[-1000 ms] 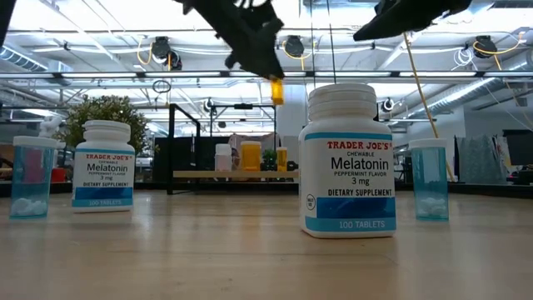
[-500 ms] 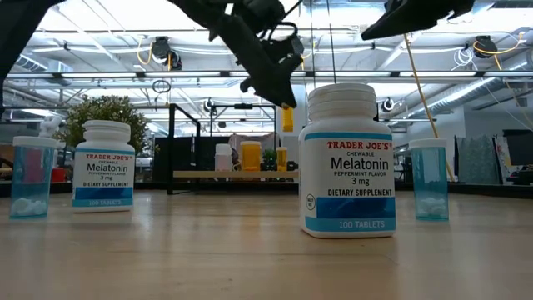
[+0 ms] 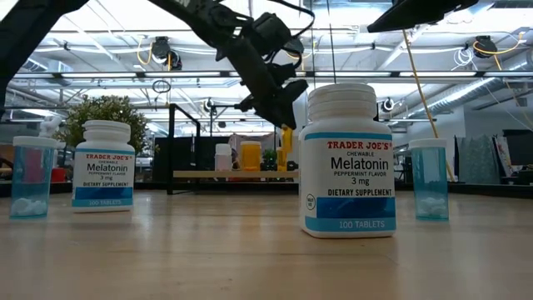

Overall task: Pick and place medicine bottles onto shelf by color
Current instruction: Put the small orange pill bottle on the shelf aligned with the other small orange pill bottle

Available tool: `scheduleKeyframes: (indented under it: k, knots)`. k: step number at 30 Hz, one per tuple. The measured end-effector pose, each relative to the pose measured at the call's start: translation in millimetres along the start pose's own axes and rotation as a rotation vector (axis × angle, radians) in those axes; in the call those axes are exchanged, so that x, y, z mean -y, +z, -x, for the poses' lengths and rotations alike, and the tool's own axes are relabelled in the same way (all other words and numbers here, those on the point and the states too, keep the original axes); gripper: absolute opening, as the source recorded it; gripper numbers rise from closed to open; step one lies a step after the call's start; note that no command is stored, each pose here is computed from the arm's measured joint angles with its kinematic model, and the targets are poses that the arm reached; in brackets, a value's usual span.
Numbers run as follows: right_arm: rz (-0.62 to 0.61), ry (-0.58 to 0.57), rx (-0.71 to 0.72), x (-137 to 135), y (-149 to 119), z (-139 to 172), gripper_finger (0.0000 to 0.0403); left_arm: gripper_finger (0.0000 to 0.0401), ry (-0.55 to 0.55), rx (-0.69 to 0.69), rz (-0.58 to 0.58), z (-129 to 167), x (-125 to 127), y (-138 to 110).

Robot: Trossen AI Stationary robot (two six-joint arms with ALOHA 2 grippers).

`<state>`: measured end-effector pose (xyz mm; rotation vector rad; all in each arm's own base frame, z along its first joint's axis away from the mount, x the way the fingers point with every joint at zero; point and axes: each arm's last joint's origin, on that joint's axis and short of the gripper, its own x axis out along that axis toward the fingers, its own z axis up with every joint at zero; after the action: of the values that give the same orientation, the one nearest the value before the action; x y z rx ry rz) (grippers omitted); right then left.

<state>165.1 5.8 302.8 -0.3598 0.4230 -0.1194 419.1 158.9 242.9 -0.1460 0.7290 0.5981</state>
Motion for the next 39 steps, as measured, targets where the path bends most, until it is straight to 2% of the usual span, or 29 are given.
scheduleKeyframes:
  k: [7,15,39]
  knots:
    - [-0.011,0.002,-0.001,0,0,0,0.0144,0.0127,0.005,0.008,0.020,1,-2,1]
    - [-0.043,0.003,-0.004,0,0,0,0.0144,0.0127,0.038,-0.026,0.046,-13,-3,-7]
    - [-0.040,0.007,-0.016,-1,-2,0,0.0144,0.0127,0.053,-0.042,0.083,-28,-4,-15]
